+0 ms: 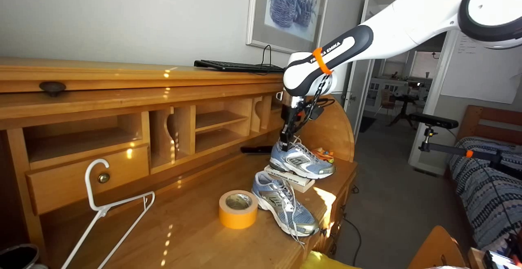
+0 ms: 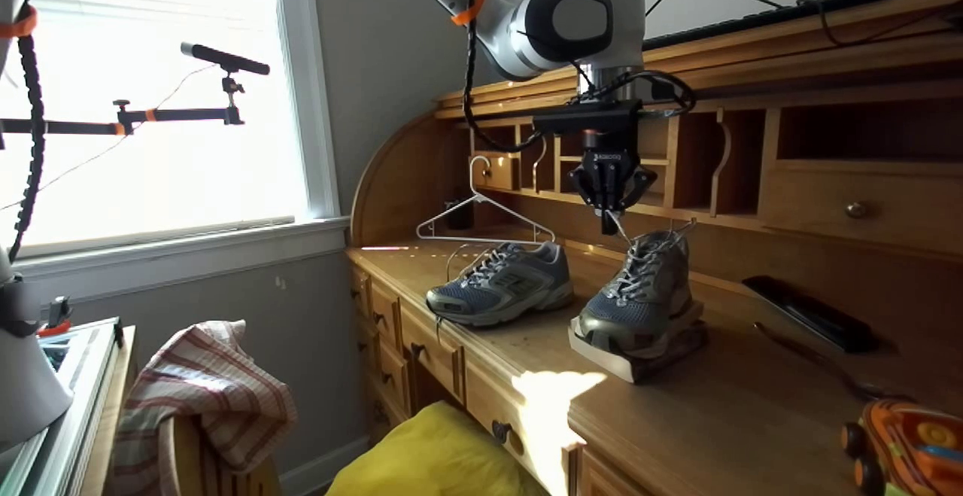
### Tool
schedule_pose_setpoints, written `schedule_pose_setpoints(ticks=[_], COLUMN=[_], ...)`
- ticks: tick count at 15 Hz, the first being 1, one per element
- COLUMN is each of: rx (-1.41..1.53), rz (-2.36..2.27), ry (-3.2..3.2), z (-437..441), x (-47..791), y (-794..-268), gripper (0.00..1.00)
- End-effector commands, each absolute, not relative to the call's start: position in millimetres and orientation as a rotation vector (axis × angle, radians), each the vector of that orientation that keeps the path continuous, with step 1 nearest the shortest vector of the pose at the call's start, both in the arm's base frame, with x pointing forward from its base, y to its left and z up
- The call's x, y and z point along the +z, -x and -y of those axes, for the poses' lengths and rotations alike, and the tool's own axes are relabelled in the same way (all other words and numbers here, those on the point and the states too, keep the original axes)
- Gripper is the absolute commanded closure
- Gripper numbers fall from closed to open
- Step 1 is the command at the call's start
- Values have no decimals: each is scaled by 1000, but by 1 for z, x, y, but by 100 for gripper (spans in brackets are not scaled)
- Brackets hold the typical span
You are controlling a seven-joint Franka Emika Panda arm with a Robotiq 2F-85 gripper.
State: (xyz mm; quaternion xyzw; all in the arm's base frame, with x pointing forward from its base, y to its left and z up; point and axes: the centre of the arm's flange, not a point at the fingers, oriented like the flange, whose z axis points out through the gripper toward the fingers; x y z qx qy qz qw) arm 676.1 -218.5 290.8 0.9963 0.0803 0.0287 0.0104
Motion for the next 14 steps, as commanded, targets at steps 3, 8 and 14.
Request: schedule_pose_setpoints(ticks=[3,8,14], rx=[137,181,257], rz=[-194,-151,-142], ry=[-3094,-3077,-3056], z=[238,262,271], x=[309,300,281], y=[-670,-671,-688], gripper=[99,99,99])
